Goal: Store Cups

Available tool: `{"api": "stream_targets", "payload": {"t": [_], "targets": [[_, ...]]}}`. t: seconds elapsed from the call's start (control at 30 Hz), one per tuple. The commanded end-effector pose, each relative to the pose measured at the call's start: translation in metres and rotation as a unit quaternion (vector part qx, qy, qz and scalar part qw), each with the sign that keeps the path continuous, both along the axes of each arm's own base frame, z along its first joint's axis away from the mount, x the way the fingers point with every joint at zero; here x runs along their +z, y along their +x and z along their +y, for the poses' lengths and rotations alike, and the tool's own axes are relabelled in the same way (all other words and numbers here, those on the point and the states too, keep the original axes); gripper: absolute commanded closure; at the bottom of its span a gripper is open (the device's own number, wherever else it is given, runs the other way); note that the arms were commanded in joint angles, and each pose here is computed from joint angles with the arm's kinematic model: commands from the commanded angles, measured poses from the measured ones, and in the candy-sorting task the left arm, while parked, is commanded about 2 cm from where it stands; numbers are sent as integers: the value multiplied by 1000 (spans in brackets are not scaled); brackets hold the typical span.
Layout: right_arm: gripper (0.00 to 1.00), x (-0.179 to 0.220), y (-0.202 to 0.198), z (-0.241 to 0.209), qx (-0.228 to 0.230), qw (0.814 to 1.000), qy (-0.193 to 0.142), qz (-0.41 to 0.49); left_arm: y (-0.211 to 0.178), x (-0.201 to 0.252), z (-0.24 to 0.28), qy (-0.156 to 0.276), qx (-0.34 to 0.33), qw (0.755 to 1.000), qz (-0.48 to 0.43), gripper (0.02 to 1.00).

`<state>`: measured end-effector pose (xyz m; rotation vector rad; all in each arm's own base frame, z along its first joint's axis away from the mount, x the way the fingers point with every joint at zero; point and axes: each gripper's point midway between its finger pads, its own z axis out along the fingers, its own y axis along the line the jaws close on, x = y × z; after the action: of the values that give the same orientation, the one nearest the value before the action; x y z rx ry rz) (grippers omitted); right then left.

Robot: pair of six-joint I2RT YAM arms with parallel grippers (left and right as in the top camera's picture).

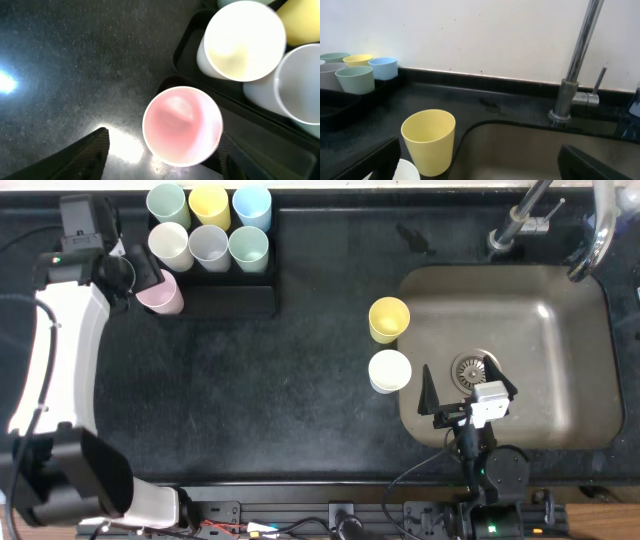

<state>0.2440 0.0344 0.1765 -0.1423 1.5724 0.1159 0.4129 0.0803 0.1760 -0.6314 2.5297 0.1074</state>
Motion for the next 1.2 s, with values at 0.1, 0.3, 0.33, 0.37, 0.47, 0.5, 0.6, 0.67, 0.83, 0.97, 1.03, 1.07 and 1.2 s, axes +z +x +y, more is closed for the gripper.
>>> {"api": "stream_targets", "payload": {"t": [0.1, 0.3, 0.33, 0.37, 0.47, 0.5, 0.6, 0.67, 0.83, 0.97, 1.03, 1.07, 1.2], "targets": [[7, -3, 0, 0, 0, 1000, -3, -1, -1, 41, -42, -41, -8, 997, -58, 196], [5, -3, 0, 0, 0, 1000, -3, -1, -2, 51, -142, -66, -74, 993, -63, 156], [5, -3, 0, 0, 0, 1000, -3, -1, -4, 50, -161, -68, -86, 992, -63, 152], [7, -3, 0, 0, 0, 1000, -3, -1, -5, 48, -179, -72, -98, 991, -61, 150], [7, -3, 0, 0, 0, 1000, -3, -1, -6, 40, -227, -77, -140, 986, -51, 137], [5, -3, 0, 0, 0, 1000, -3, -1, -4, 36, -243, -78, -154, 984, -46, 137], [5, -3, 0, 0, 0, 1000, -3, -1, 1, 28, -285, -79, -187, 979, -32, 141], [5, -3, 0, 0, 0, 1000, -3, -1, -1, 24, -303, -81, -195, 977, -12, 143], [5, -3, 0, 0, 0, 1000, -3, -1, -11, 22, -348, -93, -229, 969, 17, 139], [5, -3, 0, 0, 0, 1000, -3, -1, -22, 17, -381, -119, -242, 962, 31, 126], [5, -3, 0, 0, 0, 1000, -3, -1, -31, 9, -394, -135, -248, 958, 48, 115], [5, -3, 0, 0, 0, 1000, -3, -1, -35, 4, -400, -139, -255, 955, 57, 112], [7, -3, 0, 0, 0, 1000, -3, -1, -50, -18, -413, -142, -258, 951, 94, 112]]}}
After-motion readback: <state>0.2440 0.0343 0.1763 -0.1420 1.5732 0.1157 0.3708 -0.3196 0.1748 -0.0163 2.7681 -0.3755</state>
